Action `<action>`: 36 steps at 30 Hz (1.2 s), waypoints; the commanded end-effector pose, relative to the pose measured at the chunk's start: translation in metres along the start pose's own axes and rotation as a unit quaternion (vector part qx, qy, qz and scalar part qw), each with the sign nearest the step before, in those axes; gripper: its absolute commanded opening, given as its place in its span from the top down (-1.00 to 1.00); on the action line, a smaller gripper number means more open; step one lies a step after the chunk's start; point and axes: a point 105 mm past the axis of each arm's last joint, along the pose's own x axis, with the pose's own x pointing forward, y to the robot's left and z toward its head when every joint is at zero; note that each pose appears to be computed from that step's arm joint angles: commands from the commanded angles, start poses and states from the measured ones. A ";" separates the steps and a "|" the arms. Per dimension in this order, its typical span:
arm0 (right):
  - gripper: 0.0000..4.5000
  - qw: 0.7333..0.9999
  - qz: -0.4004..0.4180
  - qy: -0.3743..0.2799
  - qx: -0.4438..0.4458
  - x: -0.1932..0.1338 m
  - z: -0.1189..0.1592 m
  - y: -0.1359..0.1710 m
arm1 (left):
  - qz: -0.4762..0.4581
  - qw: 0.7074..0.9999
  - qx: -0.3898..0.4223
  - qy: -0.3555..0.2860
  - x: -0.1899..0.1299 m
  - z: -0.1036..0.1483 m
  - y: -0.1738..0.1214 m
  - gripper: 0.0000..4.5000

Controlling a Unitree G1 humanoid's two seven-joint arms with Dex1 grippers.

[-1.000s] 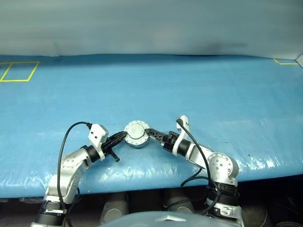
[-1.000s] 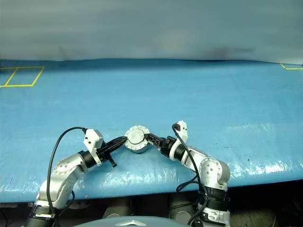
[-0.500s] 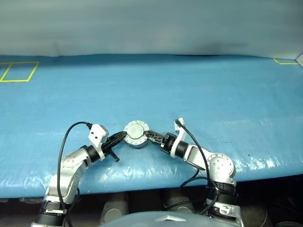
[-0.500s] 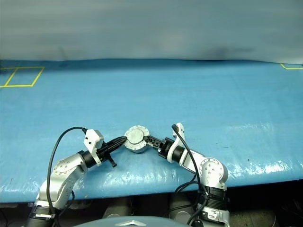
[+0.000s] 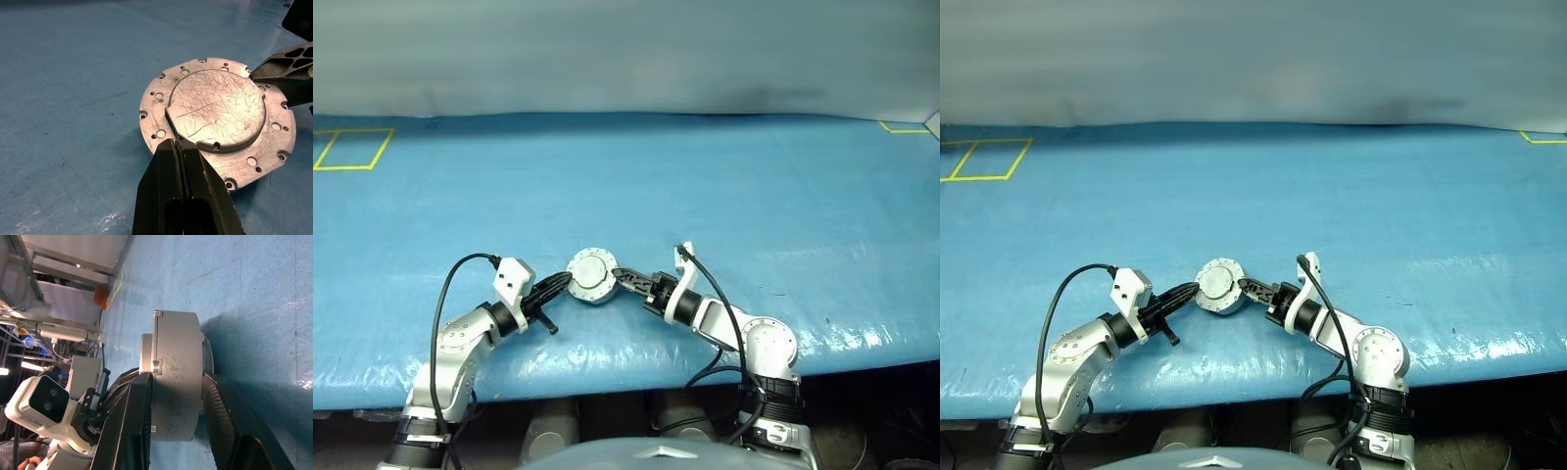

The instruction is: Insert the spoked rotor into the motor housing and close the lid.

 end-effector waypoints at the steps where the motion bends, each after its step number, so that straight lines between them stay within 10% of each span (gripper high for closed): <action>1: 0.47 1.000 0.022 0.010 0.001 0.008 -0.005 0.011 | 0.004 1.000 -0.009 0.000 0.003 -0.003 -0.001 1.00; 18: 0.47 0.976 0.065 -0.133 0.158 0.013 0.047 0.024 | 0.021 0.968 -0.219 -0.121 0.000 0.023 0.003 1.00; 32: 0.47 0.954 0.202 -0.170 0.142 0.007 0.071 0.089 | 0.001 0.882 -0.400 -0.248 0.009 0.038 0.000 -0.91; 36: 0.47 0.959 0.205 -0.144 0.130 0.010 0.064 0.093 | -0.037 0.842 -0.463 -0.273 0.013 0.046 -0.006 -0.99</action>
